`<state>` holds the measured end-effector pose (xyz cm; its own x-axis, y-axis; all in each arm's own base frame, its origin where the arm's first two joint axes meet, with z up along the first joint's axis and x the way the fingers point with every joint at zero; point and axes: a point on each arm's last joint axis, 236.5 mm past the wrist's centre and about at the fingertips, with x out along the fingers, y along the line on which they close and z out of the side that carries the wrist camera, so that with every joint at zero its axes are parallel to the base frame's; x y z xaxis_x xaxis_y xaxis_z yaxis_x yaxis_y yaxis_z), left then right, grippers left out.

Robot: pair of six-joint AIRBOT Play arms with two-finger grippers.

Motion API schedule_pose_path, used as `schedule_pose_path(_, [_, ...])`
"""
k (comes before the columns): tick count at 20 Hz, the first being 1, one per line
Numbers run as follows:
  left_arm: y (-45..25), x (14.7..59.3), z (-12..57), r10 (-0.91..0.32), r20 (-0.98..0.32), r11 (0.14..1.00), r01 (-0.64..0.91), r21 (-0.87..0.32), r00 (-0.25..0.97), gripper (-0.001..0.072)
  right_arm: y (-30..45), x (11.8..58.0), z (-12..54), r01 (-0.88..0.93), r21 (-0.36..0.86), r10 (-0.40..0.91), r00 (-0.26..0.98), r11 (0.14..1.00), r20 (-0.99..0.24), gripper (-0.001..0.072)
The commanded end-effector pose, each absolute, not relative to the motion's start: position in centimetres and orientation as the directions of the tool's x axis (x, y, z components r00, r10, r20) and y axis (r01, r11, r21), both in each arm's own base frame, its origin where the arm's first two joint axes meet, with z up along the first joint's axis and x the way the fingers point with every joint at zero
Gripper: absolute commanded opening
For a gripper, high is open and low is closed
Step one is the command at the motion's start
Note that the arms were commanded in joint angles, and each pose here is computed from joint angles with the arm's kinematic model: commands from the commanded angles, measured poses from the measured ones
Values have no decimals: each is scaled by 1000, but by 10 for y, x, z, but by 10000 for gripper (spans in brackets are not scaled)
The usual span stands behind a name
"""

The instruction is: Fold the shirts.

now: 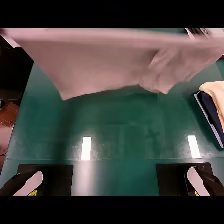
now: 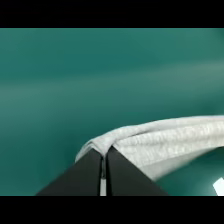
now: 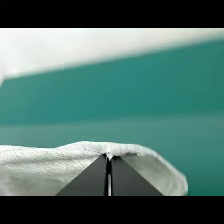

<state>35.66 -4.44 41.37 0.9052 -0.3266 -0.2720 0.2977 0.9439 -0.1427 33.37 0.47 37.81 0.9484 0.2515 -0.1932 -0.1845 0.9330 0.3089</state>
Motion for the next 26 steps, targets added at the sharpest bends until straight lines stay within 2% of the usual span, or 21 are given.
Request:
schedule_pose_path(1, [-64,281,535,-327,11,945,327,9,945,23,31,283,491,-248,134,245,969,959,38,11])
schedule_pose_path(4, [-76,223,572,-325,142,946,320,59,935,23,49,244,534,-243,17,239,965,970,110,11])
schedule_pose_path(7, [-89,169,588,-330,222,944,313,108,918,22,35,220,541,-116,-29,118,990,993,80,11])
schedule_pose_path(10, [-95,146,589,-331,237,942,308,132,913,22,14,199,540,22,-67,-19,999,998,45,9])
schedule_pose_path(12, [-85,169,565,-309,143,950,297,101,940,22,5,203,525,48,-51,-49,999,998,-14,9])
schedule_pose_path(15, [-69,243,467,-313,-174,950,308,-60,934,22,-13,243,458,31,23,-25,969,999,-246,9])
schedule_pose_path(17, [-59,291,368,-343,-432,939,286,-193,834,22,-28,275,392,30,103,21,886,994,-463,9])
schedule_pose_path(19, [-52,325,268,-377,-621,922,218,-319,687,22,-33,305,319,21,186,109,745,982,-658,9])
schedule_pose_path(21, [-50,345,184,-414,-733,904,149,-401,540,23,-28,330,248,22,261,201,574,965,-794,9])
schedule_pose_path(23, [-52,364,123,-442,-783,889,96,-448,436,23,-21,348,177,40,285,247,391,958,-887,9])
schedule_pose_path(26, [-59,405,66,-453,-800,886,97,-454,395,23,-8,383,95,41,274,256,256,961,-932,9])
